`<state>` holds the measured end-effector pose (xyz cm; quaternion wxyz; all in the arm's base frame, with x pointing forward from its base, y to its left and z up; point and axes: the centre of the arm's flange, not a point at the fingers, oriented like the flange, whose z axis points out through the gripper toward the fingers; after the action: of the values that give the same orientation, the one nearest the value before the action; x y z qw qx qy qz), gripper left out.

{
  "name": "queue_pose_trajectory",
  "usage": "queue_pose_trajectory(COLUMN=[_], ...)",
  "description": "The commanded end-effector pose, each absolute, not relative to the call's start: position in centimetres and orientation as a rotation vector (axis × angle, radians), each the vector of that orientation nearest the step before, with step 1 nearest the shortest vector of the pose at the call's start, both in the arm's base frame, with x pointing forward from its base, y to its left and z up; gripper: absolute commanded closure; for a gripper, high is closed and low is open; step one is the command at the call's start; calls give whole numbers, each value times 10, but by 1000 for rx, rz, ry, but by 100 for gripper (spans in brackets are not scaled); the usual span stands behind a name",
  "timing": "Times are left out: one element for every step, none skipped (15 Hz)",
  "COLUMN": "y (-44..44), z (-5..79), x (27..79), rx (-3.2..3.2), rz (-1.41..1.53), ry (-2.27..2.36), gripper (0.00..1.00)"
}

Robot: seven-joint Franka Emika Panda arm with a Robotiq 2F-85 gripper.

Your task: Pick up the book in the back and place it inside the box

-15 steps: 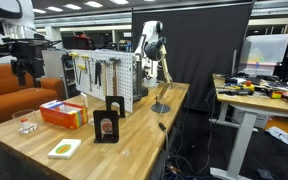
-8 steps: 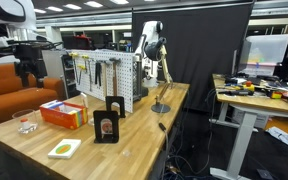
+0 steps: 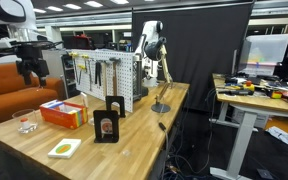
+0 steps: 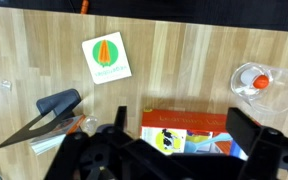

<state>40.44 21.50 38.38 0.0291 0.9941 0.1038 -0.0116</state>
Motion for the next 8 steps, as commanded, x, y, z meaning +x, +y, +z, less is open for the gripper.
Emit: queue_pose_trajectory(y=[242, 252, 261, 271, 279, 287, 293, 299], z=[391, 394, 396, 395, 393, 390, 386, 380], x=[433, 442, 449, 458, 467, 478, 489, 501], rx=[3049, 3050, 3051, 3045, 3032, 3011, 2998, 2973], rz=[103, 136, 163, 195, 209, 234, 230, 233], ry=[397, 433, 466, 506, 550, 602, 652, 710], gripper=[0, 0, 0, 0, 0, 0, 0, 0])
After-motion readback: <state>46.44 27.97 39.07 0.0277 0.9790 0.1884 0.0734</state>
